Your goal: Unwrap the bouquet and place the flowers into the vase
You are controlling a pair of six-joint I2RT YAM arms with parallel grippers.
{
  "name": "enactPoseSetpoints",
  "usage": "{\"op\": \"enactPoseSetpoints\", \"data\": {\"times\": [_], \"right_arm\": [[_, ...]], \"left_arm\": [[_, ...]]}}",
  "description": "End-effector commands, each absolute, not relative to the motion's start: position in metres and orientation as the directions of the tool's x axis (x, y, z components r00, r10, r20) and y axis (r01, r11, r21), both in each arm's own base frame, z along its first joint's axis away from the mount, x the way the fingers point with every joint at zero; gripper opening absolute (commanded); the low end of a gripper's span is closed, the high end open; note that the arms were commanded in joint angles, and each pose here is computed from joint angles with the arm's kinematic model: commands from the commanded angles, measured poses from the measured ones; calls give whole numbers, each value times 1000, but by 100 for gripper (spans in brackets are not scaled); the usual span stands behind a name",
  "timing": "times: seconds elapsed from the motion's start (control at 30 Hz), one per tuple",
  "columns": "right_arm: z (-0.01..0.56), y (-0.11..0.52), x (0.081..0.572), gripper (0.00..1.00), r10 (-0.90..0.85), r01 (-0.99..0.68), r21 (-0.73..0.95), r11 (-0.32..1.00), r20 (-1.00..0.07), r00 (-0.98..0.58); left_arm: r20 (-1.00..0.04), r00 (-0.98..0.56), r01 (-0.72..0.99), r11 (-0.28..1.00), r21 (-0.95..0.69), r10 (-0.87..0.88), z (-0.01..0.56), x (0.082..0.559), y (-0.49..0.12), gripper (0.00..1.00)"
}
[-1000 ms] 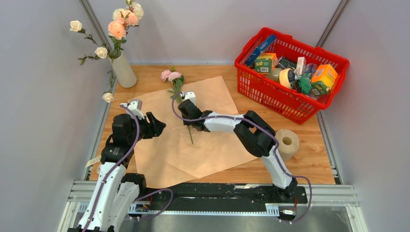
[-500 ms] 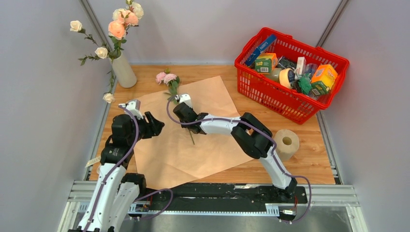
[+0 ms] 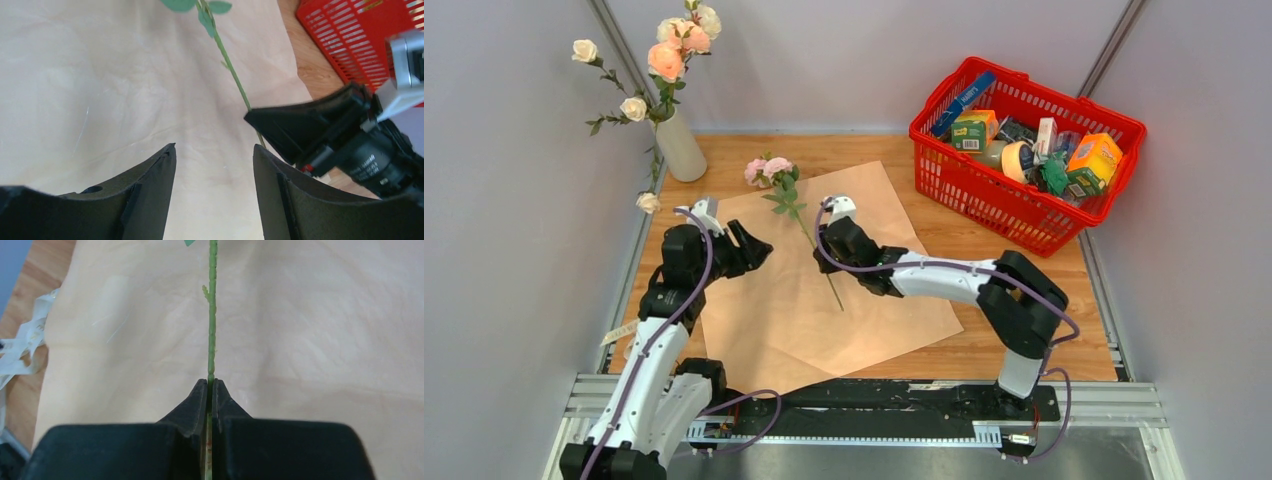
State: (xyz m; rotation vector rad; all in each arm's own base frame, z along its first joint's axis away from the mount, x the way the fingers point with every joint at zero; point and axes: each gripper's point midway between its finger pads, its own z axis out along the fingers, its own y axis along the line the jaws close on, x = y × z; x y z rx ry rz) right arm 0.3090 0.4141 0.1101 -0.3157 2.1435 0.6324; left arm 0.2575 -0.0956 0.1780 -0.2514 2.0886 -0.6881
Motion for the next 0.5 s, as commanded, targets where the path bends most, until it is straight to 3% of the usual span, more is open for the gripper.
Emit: {"op": "enactPoseSetpoints", "data": {"times": [0.0, 0.2, 0.47], "right_arm": [[162, 417, 280, 0, 180, -476, 524, 706, -783, -596], [177, 402, 244, 0, 264, -506, 629, 590, -743, -615], [201, 403, 205, 0, 275, -576, 656, 488, -742, -612]], "left_arm": [[-693, -533, 153, 750, -643, -486, 201, 276, -112, 66], [-613, -512, 219, 599, -770, -602, 204, 291, -132, 66], [-601, -522, 249, 566, -786, -605, 197, 295, -140, 68]]}}
